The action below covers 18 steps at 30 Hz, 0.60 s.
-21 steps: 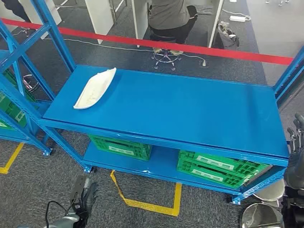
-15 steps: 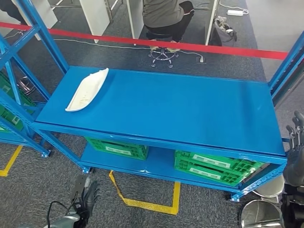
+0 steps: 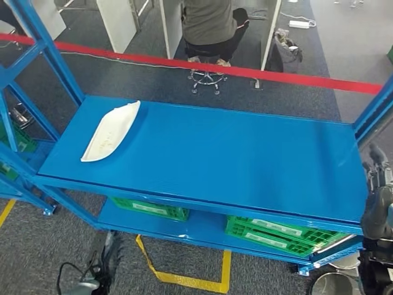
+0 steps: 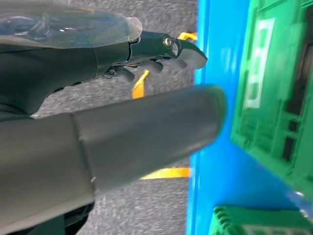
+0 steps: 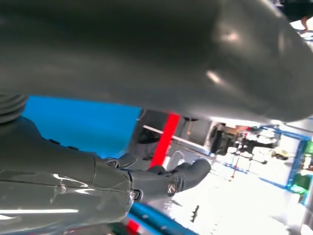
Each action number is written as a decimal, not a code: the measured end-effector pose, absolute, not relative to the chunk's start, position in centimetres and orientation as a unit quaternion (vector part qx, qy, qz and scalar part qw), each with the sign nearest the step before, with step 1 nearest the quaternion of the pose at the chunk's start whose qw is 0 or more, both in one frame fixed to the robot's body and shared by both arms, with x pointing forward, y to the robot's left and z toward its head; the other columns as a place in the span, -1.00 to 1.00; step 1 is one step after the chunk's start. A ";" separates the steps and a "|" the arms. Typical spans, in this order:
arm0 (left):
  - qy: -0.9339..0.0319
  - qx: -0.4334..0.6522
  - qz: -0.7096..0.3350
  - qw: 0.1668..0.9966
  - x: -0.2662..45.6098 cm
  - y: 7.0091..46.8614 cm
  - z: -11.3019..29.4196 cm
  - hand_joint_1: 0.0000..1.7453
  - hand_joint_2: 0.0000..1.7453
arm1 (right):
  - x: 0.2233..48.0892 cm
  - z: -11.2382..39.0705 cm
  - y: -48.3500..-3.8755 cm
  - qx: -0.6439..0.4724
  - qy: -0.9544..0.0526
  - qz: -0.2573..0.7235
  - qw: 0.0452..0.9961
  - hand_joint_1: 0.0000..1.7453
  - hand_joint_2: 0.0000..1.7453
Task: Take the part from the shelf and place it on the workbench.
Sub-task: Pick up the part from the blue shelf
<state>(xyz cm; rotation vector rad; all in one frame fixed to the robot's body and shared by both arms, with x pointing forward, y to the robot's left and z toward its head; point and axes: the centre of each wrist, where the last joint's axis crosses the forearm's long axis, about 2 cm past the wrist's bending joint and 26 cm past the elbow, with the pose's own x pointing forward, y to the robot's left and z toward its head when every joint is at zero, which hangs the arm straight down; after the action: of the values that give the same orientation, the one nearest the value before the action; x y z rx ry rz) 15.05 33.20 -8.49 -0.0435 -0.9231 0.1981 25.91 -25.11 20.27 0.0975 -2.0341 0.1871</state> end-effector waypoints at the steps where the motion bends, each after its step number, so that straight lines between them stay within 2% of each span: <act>1: -0.445 -0.021 0.095 0.890 15.1 33.2 -8.5 -1.00 -1.00 | 25.9 20.3 -25.1 0.041 -0.849 0.078 0.521 -1.00 -1.00; 18: -0.451 -0.011 0.097 0.887 15.4 32.9 -8.4 -1.00 -1.00 | 26.1 20.0 -25.0 0.062 -0.842 0.084 0.529 -1.00 -1.00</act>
<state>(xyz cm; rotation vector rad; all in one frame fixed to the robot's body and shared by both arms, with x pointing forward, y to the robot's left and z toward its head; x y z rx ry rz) 15.37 32.92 -8.42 -0.0228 -0.9385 0.2012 26.10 -25.02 20.05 0.1473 -2.0120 0.2013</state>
